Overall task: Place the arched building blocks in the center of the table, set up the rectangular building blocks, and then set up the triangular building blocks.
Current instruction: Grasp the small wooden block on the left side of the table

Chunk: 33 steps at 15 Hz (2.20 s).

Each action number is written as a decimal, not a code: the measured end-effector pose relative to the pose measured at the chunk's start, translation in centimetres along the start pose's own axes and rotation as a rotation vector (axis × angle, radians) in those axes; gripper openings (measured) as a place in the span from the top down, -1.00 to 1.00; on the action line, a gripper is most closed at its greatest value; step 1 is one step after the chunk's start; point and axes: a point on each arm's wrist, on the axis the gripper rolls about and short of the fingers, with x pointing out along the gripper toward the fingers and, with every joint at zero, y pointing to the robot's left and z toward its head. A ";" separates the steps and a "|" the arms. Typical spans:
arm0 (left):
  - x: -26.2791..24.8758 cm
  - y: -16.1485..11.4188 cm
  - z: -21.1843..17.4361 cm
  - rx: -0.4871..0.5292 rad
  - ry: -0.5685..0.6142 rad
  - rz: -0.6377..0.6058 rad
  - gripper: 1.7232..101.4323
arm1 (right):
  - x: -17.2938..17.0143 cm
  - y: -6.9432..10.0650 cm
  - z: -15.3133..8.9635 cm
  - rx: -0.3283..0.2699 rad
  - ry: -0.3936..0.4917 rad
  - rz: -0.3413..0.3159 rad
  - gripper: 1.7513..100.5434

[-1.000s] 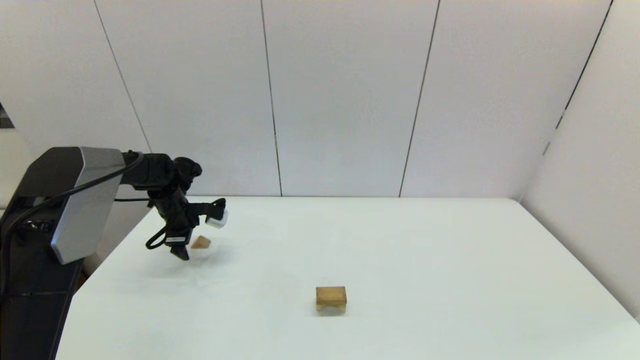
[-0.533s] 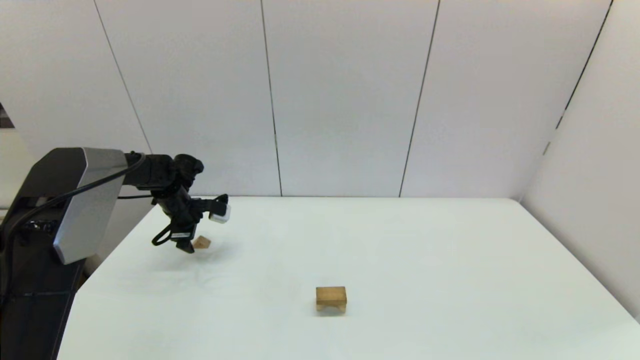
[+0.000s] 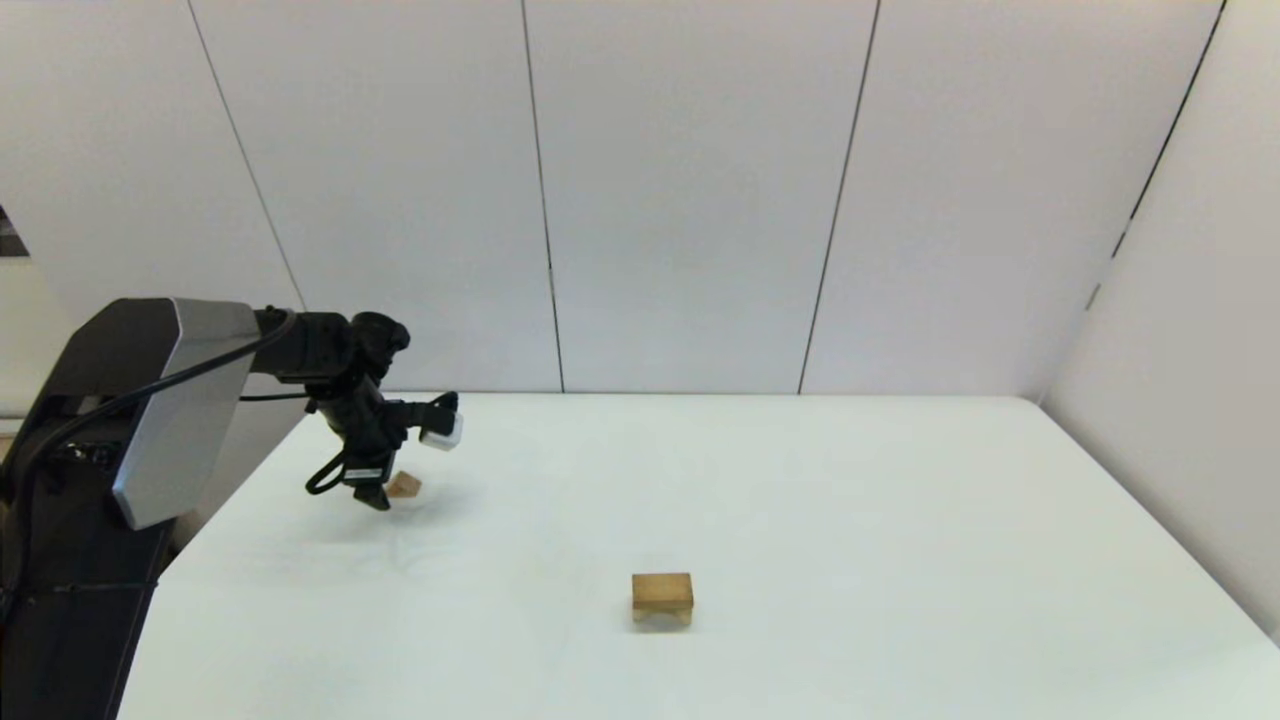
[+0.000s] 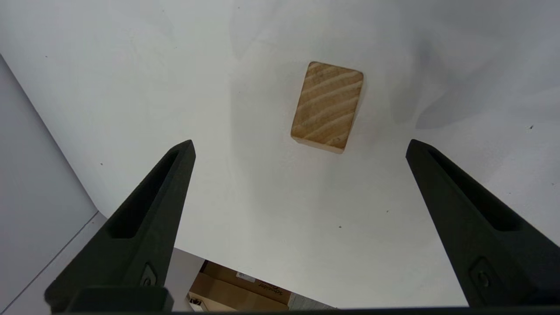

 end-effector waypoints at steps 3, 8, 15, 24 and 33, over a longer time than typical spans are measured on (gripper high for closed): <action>0.3 -0.1 0.0 0.002 0.021 -0.009 -0.93 | 0.0 0.0 0.0 0.000 0.000 0.000 -0.95; 0.2 -0.3 -0.2 0.008 0.084 -0.020 -0.93 | 0.0 0.0 0.0 0.000 0.000 0.000 -0.95; -0.3 -0.8 0.2 0.022 0.084 -0.068 -0.93 | 0.0 0.0 0.0 0.000 0.000 0.000 -0.95; -0.3 -1.1 0.4 0.029 0.087 -0.089 -0.93 | 0.0 0.0 0.0 0.000 0.000 0.000 -0.95; 0.4 -1.5 0.5 0.035 0.089 -0.125 -0.93 | 0.0 0.0 0.0 0.000 0.000 0.000 -0.95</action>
